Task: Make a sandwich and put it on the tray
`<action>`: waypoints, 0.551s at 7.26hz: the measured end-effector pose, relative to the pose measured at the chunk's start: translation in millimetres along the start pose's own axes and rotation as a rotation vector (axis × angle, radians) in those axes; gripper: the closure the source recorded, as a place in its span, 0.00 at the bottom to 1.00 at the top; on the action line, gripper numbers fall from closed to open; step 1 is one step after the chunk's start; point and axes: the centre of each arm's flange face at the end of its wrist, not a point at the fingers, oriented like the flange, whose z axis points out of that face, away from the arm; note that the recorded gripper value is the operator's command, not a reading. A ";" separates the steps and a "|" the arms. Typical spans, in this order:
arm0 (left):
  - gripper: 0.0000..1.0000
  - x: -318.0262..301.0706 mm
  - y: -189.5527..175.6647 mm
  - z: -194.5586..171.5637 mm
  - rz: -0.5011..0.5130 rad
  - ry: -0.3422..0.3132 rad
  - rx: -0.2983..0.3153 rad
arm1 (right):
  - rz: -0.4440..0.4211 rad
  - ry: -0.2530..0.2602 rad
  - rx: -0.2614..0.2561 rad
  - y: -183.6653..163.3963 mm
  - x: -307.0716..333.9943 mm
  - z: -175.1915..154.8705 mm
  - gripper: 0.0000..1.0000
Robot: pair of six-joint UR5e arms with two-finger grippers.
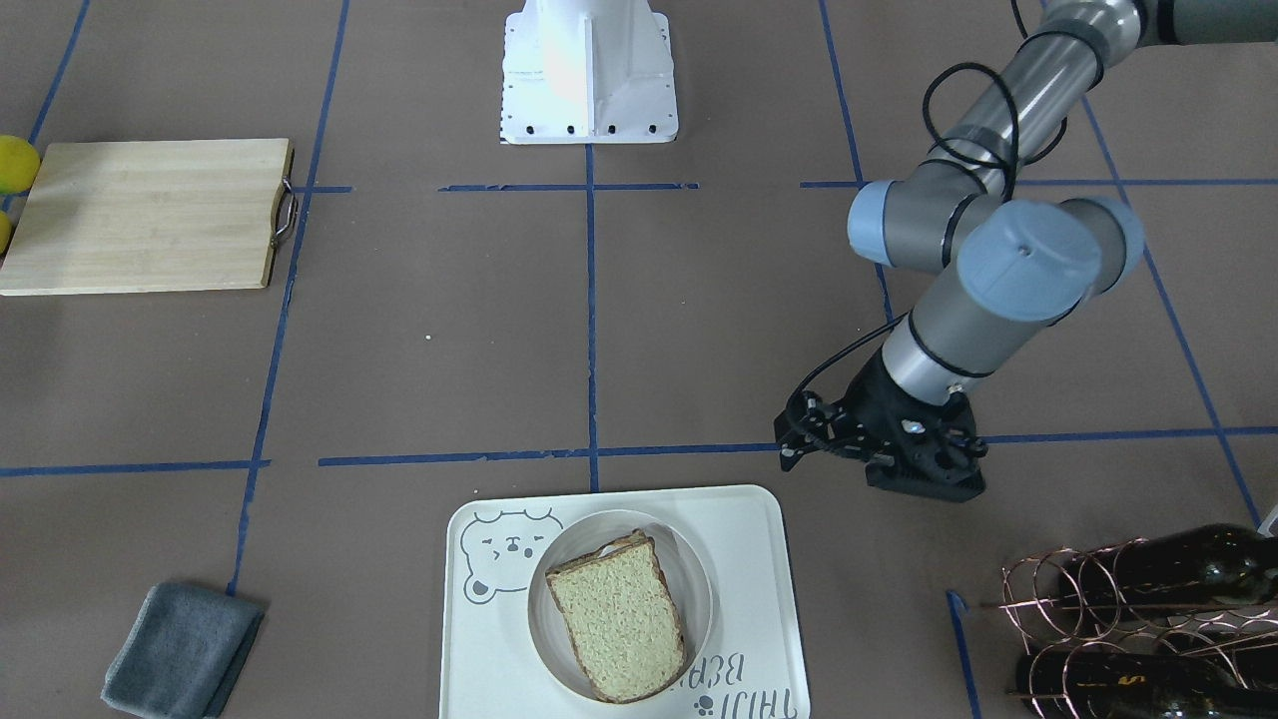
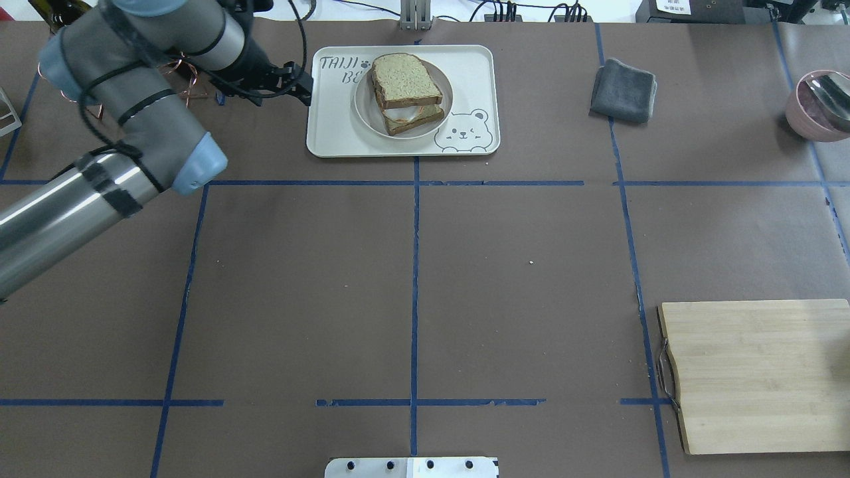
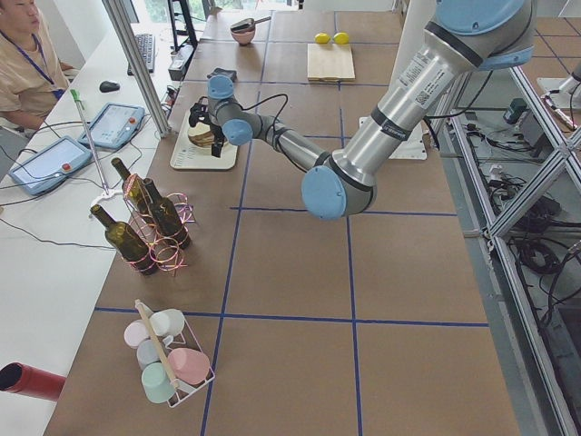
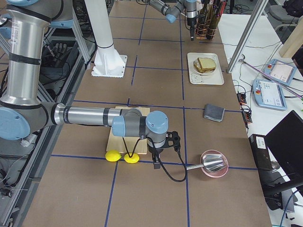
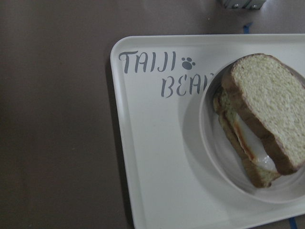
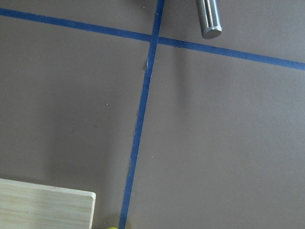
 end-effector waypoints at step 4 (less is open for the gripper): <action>0.00 -206.9 83.7 -124.3 0.208 -0.109 -0.048 | 0.001 0.000 -0.001 1.0 0.2 0.4 0.00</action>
